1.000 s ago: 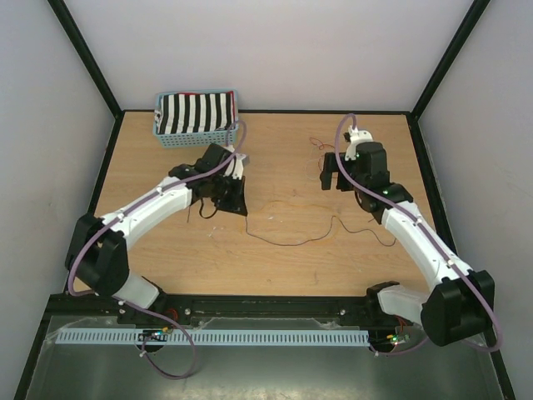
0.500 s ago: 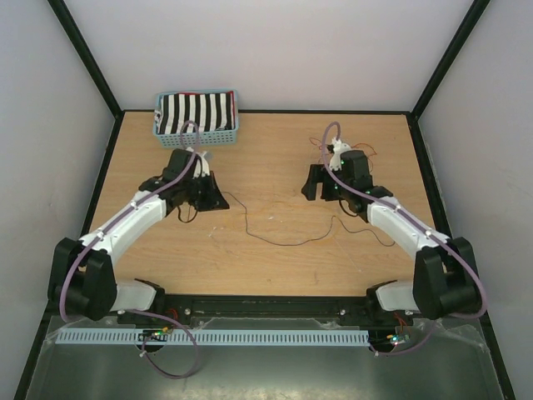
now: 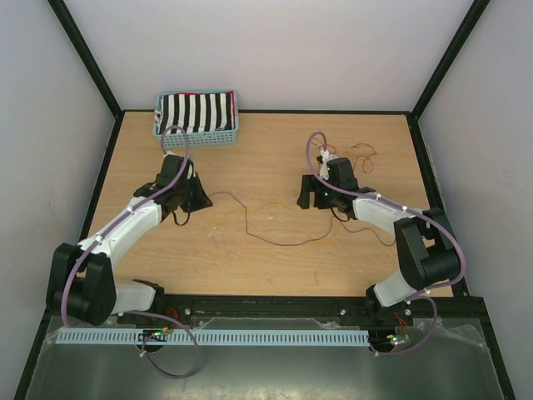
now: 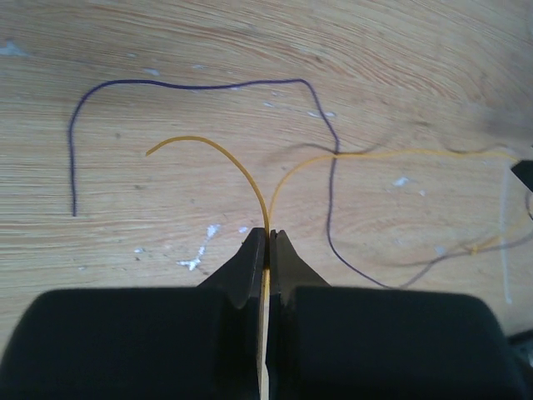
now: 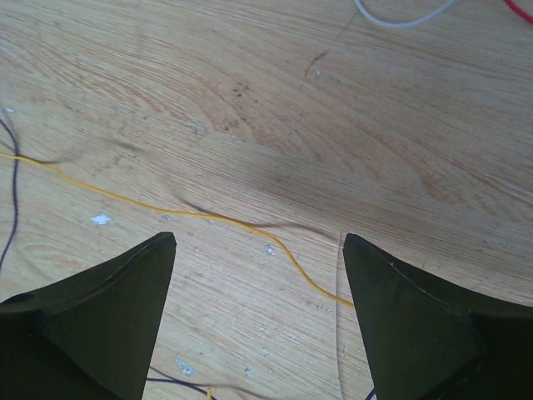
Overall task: Zip-tie the wires
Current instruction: Place the cable at the center of the board.
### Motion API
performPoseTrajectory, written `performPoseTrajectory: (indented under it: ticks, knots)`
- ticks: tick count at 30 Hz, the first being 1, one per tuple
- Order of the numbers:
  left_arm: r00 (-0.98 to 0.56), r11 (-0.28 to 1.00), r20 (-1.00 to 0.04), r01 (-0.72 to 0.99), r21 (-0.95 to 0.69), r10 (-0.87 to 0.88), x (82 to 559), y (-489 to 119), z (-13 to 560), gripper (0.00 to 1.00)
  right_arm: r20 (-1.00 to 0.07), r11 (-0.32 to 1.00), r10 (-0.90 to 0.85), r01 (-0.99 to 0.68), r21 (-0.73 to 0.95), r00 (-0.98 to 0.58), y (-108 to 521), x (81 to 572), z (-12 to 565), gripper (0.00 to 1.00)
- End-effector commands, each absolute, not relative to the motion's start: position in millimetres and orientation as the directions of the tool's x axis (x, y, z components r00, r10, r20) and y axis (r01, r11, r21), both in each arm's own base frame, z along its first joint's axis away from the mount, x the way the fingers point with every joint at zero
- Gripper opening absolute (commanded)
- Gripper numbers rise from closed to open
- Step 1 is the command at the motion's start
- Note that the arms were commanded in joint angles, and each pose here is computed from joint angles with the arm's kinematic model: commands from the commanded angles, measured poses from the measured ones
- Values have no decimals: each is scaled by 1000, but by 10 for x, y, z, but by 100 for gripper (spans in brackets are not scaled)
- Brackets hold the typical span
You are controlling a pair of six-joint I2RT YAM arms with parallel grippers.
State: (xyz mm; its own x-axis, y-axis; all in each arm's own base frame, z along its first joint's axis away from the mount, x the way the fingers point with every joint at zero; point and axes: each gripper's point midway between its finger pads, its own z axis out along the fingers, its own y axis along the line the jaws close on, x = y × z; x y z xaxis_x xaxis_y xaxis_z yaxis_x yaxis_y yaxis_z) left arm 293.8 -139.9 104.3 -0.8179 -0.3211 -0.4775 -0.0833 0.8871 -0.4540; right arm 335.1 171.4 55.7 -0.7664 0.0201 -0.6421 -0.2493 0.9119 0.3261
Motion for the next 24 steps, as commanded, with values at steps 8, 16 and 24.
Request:
performPoseTrajectory:
  ticks: [8,16,24]
  knots:
    - [-803,926,-477,-240,-291,-358,3033,-1089,585,0,-615,932,3,-221,288,-788,1674,3364,239,90]
    - [-798,937,-493,-269,-222,-346,3050,-957,482,0,-584,941,-62,-243,237,-810,1586,3261,200,83]
    - [-803,939,-486,-292,-184,-345,3086,-888,391,0,-563,937,-140,-294,191,-814,1470,3041,278,83]
